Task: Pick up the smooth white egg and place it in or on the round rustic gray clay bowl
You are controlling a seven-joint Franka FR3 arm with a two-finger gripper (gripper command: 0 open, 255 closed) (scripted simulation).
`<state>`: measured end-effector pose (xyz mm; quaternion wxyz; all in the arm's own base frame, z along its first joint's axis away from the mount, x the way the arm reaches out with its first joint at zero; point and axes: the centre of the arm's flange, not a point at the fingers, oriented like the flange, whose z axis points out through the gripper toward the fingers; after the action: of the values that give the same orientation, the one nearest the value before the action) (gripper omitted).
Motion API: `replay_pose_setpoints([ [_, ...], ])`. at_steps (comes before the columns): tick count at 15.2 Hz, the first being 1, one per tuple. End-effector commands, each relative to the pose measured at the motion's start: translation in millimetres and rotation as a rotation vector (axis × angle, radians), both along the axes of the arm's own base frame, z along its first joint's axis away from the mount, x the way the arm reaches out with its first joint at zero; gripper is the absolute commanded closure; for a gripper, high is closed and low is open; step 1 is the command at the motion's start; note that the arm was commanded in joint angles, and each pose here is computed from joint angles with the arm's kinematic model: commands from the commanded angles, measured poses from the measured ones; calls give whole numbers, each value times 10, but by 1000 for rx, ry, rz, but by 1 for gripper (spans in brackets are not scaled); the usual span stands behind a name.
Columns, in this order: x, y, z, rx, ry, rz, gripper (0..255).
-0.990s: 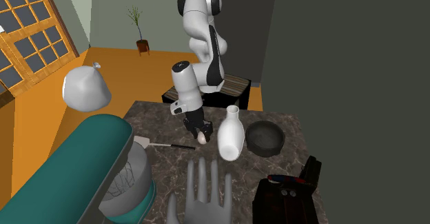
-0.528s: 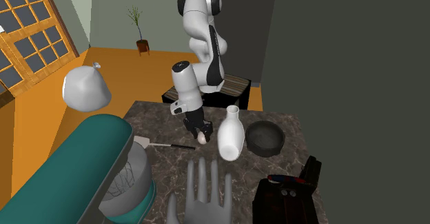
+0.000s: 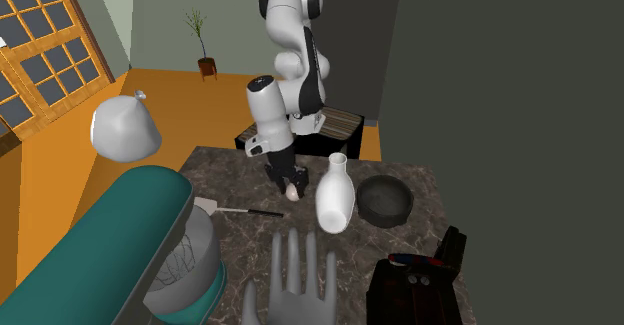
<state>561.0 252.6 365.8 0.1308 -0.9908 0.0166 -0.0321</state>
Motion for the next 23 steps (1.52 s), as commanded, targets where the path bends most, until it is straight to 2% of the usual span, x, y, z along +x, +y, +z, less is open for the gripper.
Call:
replay_pose_setpoints([
  [1, -11, 0, 108, 0, 0, 0, 255],
  [23, -11, 0, 1270, 0, 0, 0, 255],
])
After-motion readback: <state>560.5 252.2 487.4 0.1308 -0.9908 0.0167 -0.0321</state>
